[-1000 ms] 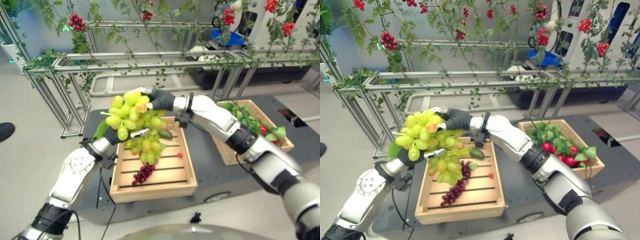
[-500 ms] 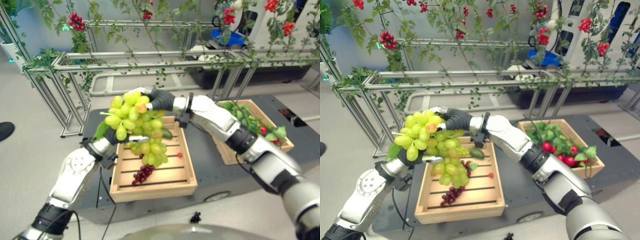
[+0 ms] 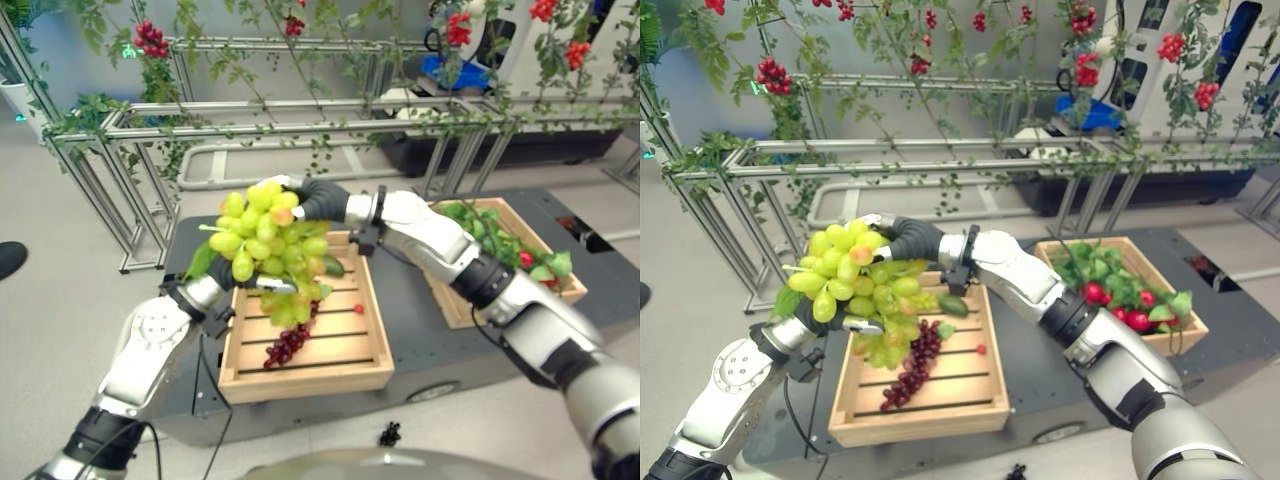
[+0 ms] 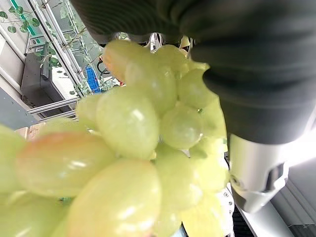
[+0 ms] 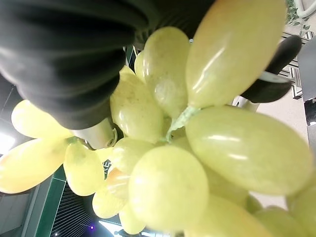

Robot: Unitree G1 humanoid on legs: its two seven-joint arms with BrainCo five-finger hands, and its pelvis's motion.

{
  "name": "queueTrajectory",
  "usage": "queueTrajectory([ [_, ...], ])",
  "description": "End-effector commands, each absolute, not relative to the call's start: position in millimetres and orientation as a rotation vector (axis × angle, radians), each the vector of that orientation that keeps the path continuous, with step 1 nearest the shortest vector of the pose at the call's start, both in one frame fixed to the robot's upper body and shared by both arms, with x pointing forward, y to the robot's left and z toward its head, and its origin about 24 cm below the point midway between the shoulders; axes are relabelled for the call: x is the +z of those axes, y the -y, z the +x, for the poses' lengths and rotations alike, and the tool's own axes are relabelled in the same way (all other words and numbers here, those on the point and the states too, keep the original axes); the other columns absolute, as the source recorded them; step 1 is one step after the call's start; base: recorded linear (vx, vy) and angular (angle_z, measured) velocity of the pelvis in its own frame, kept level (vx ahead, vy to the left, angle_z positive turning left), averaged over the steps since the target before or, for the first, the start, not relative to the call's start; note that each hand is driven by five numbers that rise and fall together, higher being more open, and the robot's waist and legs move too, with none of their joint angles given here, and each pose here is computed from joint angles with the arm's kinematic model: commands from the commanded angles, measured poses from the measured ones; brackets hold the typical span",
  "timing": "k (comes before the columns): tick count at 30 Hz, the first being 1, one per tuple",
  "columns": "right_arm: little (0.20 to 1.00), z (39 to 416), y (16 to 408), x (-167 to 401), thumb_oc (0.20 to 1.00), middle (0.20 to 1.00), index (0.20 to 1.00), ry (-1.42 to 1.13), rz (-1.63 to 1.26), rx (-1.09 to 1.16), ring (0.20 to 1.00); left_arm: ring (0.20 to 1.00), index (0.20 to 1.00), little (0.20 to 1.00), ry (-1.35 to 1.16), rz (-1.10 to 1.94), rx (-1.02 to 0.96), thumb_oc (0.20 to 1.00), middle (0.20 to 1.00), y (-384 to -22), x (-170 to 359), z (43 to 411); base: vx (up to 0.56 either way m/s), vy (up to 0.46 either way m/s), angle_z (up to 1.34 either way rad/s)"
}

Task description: Pick up the fruits from the basket on one side to the basket on the other side

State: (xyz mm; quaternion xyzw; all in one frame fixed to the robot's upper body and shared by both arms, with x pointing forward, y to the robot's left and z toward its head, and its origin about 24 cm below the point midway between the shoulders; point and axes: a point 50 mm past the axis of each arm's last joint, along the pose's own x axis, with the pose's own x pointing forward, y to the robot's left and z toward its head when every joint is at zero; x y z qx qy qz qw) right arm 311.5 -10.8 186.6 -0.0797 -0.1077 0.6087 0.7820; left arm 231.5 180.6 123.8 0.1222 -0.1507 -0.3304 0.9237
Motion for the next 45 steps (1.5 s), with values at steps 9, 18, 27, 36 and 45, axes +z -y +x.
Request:
queueTrajectory([
  [9, 0.2, 307, 38, 204, 0.2, 0.2, 0.2, 0.327, -0.134, 1.306, 0.2, 1.0, 1.0, 1.0, 0.383, 0.267, -0.581, 1.0, 1.0, -201, 142, 226, 0.0, 0.0, 0.0],
  [18, 0.2, 310, 89, 202, 0.2, 0.2, 0.2, 0.304, -0.152, 1.182, 0.2, 1.0, 1.0, 1.0, 0.313, 0.275, -0.532, 1.0, 1.0, -216, 130, 217, 0.0, 0.0, 0.0],
  [27, 0.2, 309, 112, 203, 0.2, 0.2, 0.2, 0.292, -0.148, 1.132, 0.2, 1.0, 1.0, 1.0, 0.277, 0.271, -0.517, 1.0, 1.0, -222, 123, 213, 0.0, 0.0, 0.0],
  [36, 0.2, 308, 128, 203, 0.2, 0.2, 0.2, 0.297, -0.124, 1.076, 0.2, 1.0, 1.0, 1.0, 0.236, 0.27, -0.461, 1.0, 1.0, -231, 113, 210, 0.0, 0.0, 0.0],
  [45, 0.2, 309, 158, 197, 0.2, 0.2, 0.2, 0.311, -0.061, 0.944, 0.2, 1.0, 1.0, 1.0, 0.161, 0.277, -0.37, 1.0, 1.0, -245, 94, 205, 0.0, 0.0, -0.01],
])
